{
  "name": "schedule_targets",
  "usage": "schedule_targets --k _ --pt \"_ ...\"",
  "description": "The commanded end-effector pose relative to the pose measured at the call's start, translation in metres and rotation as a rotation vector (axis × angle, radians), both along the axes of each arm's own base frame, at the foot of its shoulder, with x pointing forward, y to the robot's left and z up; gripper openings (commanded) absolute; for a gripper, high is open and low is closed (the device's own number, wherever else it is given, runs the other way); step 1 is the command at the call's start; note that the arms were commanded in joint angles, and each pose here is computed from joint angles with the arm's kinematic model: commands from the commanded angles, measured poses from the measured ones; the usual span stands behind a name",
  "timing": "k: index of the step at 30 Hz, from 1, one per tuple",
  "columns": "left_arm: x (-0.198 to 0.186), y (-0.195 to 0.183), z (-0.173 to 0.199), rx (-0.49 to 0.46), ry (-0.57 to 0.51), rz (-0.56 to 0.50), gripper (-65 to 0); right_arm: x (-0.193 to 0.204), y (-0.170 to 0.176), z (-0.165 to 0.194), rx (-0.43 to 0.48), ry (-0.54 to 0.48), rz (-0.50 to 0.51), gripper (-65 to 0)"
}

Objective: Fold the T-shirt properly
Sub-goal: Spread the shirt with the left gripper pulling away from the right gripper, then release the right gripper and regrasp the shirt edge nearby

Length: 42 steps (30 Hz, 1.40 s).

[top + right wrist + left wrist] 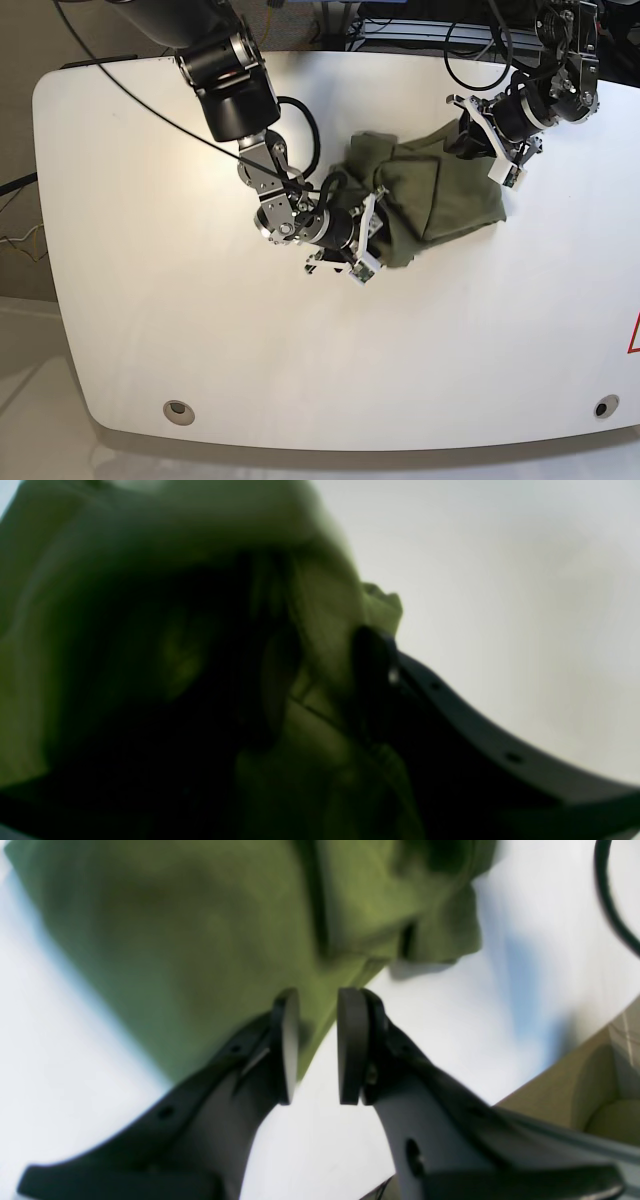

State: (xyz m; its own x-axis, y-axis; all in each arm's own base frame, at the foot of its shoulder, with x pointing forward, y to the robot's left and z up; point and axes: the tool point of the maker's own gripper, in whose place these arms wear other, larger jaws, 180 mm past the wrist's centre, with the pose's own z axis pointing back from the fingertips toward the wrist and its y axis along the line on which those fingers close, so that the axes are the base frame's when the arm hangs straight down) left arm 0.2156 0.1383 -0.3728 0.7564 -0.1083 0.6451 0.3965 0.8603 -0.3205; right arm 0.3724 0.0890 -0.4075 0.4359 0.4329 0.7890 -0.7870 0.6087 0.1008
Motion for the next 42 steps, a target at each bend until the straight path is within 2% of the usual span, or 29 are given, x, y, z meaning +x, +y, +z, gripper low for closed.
schedule_targets --k 1,10,19,22,29,31,36,42 --pt "0.008 -0.003 0.013 -0.023 -0.052 -0.007 -53.3 0.016 0.005 0.024 0.000 -0.066 0.008 -40.7" --pt "0.016 0.004 0.019 -0.010 -0.075 0.003 -53.3 0.023 -0.002 0.040 -0.027 -0.107 0.001 -40.7" --pt "0.038 0.027 0.032 0.062 -0.076 0.026 -53.3 0.029 -0.013 0.049 -0.080 -0.112 -0.019 -39.7" --pt "0.044 0.029 0.035 0.075 -0.078 0.021 -53.3 0.038 -0.022 0.054 -0.085 -0.111 -0.049 -34.0" --pt "0.055 0.033 0.043 0.095 -0.097 0.023 -53.3 0.046 -0.038 0.057 -0.145 -0.087 -0.070 -9.7" --pt "0.057 0.033 0.044 0.095 -0.101 0.023 -53.3 0.046 -0.041 0.059 -0.161 -0.087 -0.072 -6.3" --pt "0.058 0.040 0.047 0.101 -0.109 0.041 -53.3 0.050 -0.059 0.066 -0.203 -0.110 -0.090 -7.4" --pt "0.061 0.052 0.051 0.112 -0.120 0.075 -53.3 0.046 -0.072 0.065 -0.269 -0.088 -0.105 -8.3"
